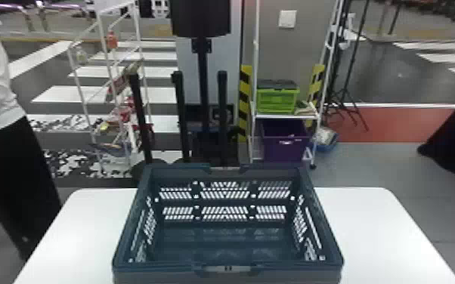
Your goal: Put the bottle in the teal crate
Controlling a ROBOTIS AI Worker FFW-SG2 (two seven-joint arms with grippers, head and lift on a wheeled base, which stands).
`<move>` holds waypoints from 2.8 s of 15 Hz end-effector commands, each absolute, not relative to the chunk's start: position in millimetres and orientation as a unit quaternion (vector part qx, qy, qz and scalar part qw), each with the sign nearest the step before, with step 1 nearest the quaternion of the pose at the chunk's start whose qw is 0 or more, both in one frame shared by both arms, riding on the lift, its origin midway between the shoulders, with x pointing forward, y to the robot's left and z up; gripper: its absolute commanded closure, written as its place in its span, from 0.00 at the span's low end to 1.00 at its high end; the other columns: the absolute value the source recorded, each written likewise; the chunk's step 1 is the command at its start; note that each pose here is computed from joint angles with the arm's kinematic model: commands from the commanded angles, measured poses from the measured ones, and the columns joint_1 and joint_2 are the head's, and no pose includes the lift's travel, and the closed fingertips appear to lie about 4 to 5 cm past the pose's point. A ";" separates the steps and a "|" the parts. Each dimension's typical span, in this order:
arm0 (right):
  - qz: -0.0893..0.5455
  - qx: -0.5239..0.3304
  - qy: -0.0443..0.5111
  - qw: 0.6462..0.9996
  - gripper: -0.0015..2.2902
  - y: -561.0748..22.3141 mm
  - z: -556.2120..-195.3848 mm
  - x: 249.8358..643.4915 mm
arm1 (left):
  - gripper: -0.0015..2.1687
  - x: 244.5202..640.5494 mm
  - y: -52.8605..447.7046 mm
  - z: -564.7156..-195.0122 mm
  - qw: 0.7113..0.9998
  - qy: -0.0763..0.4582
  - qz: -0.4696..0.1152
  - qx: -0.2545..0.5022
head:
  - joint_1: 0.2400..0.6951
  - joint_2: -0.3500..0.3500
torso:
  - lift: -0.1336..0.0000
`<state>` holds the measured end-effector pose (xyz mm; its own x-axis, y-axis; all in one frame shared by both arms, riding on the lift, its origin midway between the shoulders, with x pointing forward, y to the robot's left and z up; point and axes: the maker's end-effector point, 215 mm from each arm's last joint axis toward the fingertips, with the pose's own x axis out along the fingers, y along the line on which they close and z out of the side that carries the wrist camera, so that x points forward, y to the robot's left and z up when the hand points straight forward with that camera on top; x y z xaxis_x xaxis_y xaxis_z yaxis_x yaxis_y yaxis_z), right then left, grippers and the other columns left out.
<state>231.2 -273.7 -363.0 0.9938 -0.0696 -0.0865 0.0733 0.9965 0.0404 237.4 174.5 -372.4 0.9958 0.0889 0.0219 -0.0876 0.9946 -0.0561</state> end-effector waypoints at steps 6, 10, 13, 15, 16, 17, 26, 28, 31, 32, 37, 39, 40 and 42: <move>-0.027 0.016 0.033 0.999 0.83 -275.2 -354.0 240.4 | 0.09 238.1 174.4 -373.6 0.999 -0.010 0.044 -0.026 | 0.57 0.50 | 1.00; 0.004 0.005 0.060 0.998 0.83 -266.1 -354.7 276.0 | 0.09 237.5 174.5 -375.1 0.999 -0.009 0.043 -0.025 | 0.57 0.50 | 1.00; 0.049 0.020 0.111 0.992 0.83 -250.0 -370.1 311.4 | 0.09 236.0 175.2 -378.7 0.999 -0.006 0.044 -0.025 | 0.57 0.50 | 1.00; 0.062 0.025 0.144 0.987 0.83 -240.0 -372.0 336.8 | 0.09 234.2 176.0 -380.7 0.999 -0.004 0.044 -0.024 | 0.57 0.50 | 1.00; 0.074 0.025 0.151 0.985 0.83 -233.2 -365.7 349.9 | 0.09 233.0 177.0 -380.6 0.999 -0.004 0.045 -0.025 | 0.57 0.50 | 1.00; 0.081 0.021 0.166 0.983 0.83 -228.0 -360.0 362.7 | 0.09 232.5 178.7 -380.9 0.999 -0.004 0.046 -0.025 | 0.57 0.50 | 1.00; 0.166 -0.042 0.302 0.938 0.82 -176.1 -318.4 422.4 | 0.09 234.2 187.6 -383.4 0.998 -0.004 0.058 -0.031 | 0.57 0.50 | 1.00; 0.195 -0.051 0.318 0.927 0.82 -157.3 -310.1 430.5 | 0.09 234.5 188.2 -383.7 0.998 -0.004 0.060 -0.031 | 0.57 0.50 | 1.00; 0.247 -0.057 0.336 0.907 0.82 -124.5 -309.9 455.0 | 0.09 233.2 189.2 -386.4 0.997 -0.001 0.063 -0.032 | 0.57 0.50 | 1.00; 0.266 -0.055 0.349 0.897 0.82 -114.1 -317.4 462.7 | 0.09 233.0 190.5 -386.4 0.997 -0.001 0.066 -0.031 | 0.57 0.50 | 1.00; 0.323 -0.076 0.389 0.859 0.82 -72.2 -333.4 491.3 | 0.09 222.1 196.2 -385.8 0.996 -0.009 0.079 -0.043 | 0.57 0.50 | 1.00; 0.339 -0.083 0.411 0.842 0.82 -60.6 -341.6 502.1 | 0.09 219.2 197.5 -382.5 0.995 -0.017 0.083 -0.048 | 0.57 0.50 | 1.00; 0.353 -0.082 0.426 0.829 0.82 -52.0 -346.2 505.5 | 0.09 219.0 197.1 -381.5 0.995 -0.019 0.086 -0.050 | 0.57 0.50 | 1.00; 0.370 -0.089 0.443 0.811 0.82 -35.5 -354.2 513.2 | 0.09 220.7 195.1 -379.6 0.994 -0.023 0.089 -0.051 | 0.57 0.50 | 1.00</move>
